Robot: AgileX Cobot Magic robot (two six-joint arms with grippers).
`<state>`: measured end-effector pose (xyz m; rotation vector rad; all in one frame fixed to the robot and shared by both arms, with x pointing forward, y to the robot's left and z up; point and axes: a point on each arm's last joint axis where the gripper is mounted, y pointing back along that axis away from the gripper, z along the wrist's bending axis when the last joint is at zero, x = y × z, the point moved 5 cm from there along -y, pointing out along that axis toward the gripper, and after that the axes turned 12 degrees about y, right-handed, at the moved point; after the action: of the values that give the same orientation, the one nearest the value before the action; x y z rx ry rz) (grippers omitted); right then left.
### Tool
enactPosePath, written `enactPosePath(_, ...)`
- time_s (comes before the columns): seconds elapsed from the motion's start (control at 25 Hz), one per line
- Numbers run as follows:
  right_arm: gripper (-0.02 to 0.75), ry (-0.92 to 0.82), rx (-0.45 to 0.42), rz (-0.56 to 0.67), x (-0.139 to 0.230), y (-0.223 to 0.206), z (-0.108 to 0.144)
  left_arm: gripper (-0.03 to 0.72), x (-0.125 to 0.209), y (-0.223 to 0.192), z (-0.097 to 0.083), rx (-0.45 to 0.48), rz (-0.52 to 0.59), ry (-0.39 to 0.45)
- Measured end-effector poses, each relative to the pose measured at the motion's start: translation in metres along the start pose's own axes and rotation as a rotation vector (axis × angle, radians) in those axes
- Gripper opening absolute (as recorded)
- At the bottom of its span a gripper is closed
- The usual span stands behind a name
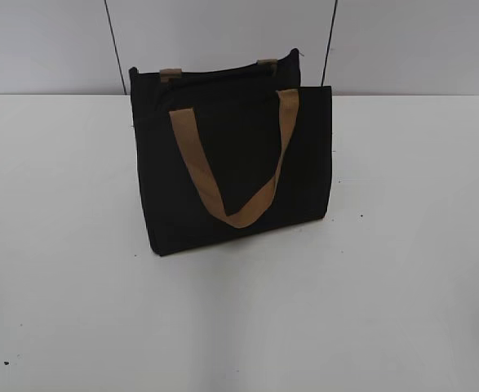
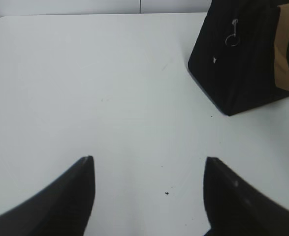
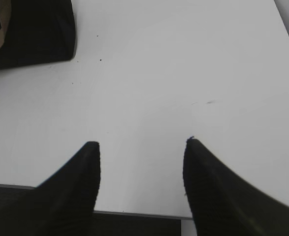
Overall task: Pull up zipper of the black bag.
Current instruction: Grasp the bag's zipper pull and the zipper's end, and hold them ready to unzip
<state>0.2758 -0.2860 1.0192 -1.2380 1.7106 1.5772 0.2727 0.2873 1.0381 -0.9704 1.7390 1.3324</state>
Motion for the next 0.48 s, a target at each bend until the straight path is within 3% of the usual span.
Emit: enactPosePath(0.48, 0.415, 0.0, 0.0, 0.0, 0.0, 0.0, 0.0, 0.529, 0.0, 0.0, 0.0, 0.0, 0.0, 0.0)
